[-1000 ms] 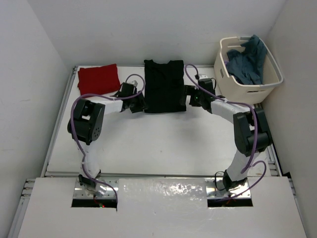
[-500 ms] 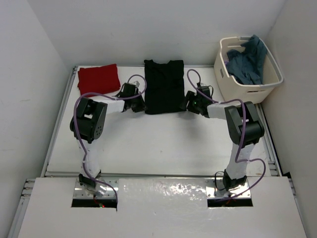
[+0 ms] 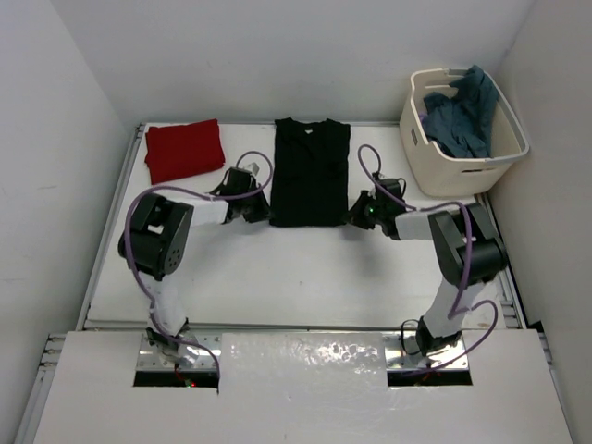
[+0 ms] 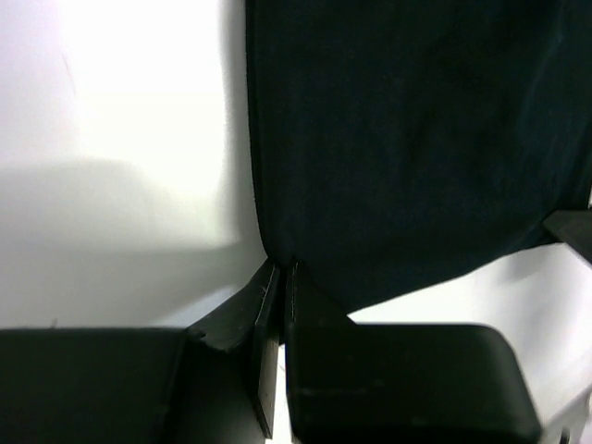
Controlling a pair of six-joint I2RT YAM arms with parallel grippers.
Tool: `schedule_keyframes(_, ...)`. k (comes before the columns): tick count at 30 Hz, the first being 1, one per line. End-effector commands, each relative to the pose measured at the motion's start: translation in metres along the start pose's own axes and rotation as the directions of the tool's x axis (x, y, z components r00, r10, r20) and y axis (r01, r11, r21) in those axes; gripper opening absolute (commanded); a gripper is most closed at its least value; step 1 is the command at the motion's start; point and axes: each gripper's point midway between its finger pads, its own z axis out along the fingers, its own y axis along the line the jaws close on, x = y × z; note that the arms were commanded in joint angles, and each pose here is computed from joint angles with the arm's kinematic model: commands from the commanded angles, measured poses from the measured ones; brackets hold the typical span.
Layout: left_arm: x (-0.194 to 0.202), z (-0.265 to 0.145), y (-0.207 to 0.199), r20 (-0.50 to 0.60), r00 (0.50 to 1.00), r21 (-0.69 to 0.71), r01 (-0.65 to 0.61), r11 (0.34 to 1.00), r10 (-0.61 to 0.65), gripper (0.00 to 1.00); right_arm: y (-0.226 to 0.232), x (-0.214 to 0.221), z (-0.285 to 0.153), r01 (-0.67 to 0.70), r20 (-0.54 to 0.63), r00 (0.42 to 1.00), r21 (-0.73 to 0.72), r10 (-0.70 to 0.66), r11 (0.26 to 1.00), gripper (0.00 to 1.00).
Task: Fold and stack the t-shirts
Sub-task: Grab one side of the 2/3 rectangular tshirt with both arms, then fold the long partially folded tshirt into a neat square
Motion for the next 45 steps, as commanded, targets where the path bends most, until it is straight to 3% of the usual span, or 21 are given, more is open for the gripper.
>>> schedule_keyframes(1, 0.014, -0.039, -0.029, 0.016, 0.999, 0.051, -0.047, 0.998, 0.046, 0.00, 0.023, 0.020, -0.043, 0.042, -0.039, 0.998, -0.115, -0.047, 0.992, 0.00)
schedule_keyframes(2, 0.042, -0.047, -0.022, -0.047, 0.998, 0.016, -0.049, 0.999, 0.050, 0.00, 0.022, 0.034, -0.054, 0.040, -0.089, 0.995, -0.123, -0.051, 0.992, 0.00)
schedule_keyframes(4, 0.055, -0.071, -0.031, -0.045, 0.996, 0.025, -0.072, 0.997, 0.073, 0.00, 0.022, 0.047, -0.082, 0.095, -0.105, 0.989, -0.130, -0.109, 0.987, 0.00)
schedule_keyframes(7, 0.085, -0.105, -0.049, -0.103, 0.990, 0.057, -0.091, 0.994, 0.097, 0.00, 0.013, 0.081, -0.125, 0.143, -0.252, 0.954, -0.100, -0.164, 0.985, 0.00)
schedule_keyframes(12, 0.108, -0.148, -0.089, -0.191, 0.975, 0.225, -0.070, 0.972, 0.114, 0.00, 0.040, 0.072, -0.177, 0.213, -0.269, 0.931, -0.144, -0.245, 0.966, 0.00)
schedule_keyframes(17, 0.073, -0.172, -0.129, -0.095, 0.981, 0.297, -0.135, 0.945, 0.170, 0.00, 0.072, 0.054, -0.196, 0.209, -0.239, 0.935, -0.220, -0.261, 0.953, 0.00)
schedule_keyframes(22, 0.030, -0.178, -0.147, 0.062, 0.981, 0.279, -0.193, 0.941, 0.183, 0.00, 0.095, 0.002, -0.189, 0.260, -0.117, 0.951, -0.201, -0.286, 0.945, 0.00)
schedule_keyframes(28, -0.035, -0.175, -0.159, 0.240, 0.959, 0.216, -0.203, 0.955, 0.149, 0.00, 0.096, -0.051, -0.174, 0.223, 0.004, 0.975, -0.101, -0.223, 0.970, 0.00)
schedule_keyframes(30, -0.048, -0.173, -0.162, 0.264, 0.956, 0.236, -0.194, 0.952, 0.130, 0.00, 0.102, -0.068, -0.174, 0.218, 0.046, 0.976, -0.103, -0.214, 0.971, 0.00)
schedule_keyframes(45, -0.142, -0.103, -0.137, 0.350, 0.934, 0.161, -0.137, 0.977, 0.073, 0.00, 0.081, -0.132, -0.102, 0.138, 0.023, 0.990, -0.051, -0.137, 0.989, 0.00)
